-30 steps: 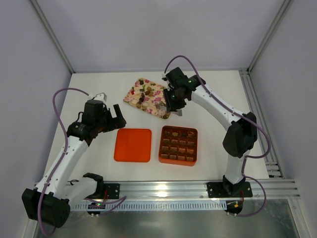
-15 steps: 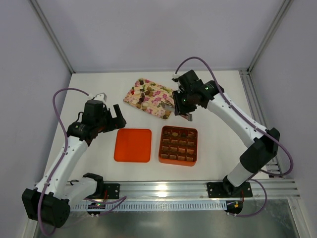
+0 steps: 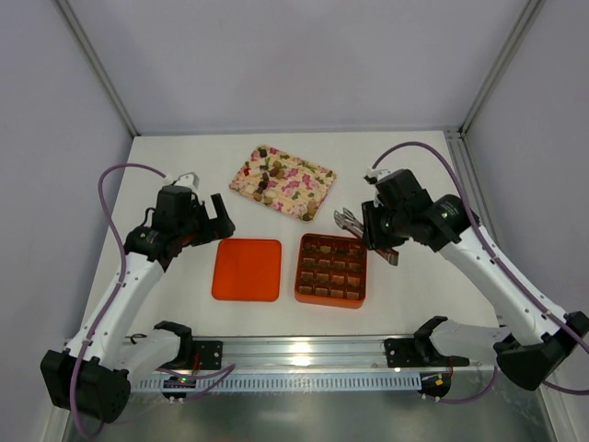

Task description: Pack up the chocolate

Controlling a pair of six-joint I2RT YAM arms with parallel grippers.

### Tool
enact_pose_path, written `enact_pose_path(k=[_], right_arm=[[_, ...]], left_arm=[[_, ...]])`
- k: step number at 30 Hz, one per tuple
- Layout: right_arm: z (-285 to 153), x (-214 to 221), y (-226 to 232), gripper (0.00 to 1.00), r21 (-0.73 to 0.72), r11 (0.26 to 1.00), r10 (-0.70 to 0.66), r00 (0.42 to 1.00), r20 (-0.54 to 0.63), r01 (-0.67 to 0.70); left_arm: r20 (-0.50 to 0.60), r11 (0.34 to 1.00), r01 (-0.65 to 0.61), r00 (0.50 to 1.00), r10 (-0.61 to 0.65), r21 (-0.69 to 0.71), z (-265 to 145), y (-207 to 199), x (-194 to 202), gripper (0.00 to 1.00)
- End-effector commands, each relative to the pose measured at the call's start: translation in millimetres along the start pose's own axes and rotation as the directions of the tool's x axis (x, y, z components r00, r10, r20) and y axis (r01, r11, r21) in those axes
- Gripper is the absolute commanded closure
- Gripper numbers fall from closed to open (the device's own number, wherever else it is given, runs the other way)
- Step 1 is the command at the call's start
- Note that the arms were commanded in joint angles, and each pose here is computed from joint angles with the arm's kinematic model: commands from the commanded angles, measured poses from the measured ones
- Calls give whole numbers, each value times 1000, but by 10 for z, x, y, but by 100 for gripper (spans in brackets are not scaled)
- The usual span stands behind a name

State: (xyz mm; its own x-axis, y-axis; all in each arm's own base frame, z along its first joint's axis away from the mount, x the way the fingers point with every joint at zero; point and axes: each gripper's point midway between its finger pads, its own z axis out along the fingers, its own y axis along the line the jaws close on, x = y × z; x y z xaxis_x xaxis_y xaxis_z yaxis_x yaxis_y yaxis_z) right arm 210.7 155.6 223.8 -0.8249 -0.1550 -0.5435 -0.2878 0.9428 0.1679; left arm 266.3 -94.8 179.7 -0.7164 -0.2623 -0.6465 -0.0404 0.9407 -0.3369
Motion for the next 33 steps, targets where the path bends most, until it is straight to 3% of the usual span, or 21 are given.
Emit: enact_pose_path(k=[1, 11, 20, 27, 33], right_arm=[[-134, 188, -129, 63, 38, 998, 58, 998, 8, -58], [1, 659, -209, 63, 30, 992, 123, 992, -43, -121], [58, 738, -246, 62, 45, 991, 125, 990, -60, -123], [42, 726, -264, 56, 53, 991, 128, 991, -47, -126], [-49, 521, -207, 56, 33, 993, 116, 993, 2, -116]], left_arm=[[30, 1000, 5, 1000, -6, 29, -32, -64, -90, 0], [27, 999, 5, 1000, -6, 31, -29, -68, -86, 0], [28, 1000, 4, 1000, -4, 30, -29, -63, -84, 0], [23, 999, 4, 1000, -5, 32, -23, -70, -76, 0], [24, 999, 4, 1000, -5, 33, -27, -70, -74, 0]])
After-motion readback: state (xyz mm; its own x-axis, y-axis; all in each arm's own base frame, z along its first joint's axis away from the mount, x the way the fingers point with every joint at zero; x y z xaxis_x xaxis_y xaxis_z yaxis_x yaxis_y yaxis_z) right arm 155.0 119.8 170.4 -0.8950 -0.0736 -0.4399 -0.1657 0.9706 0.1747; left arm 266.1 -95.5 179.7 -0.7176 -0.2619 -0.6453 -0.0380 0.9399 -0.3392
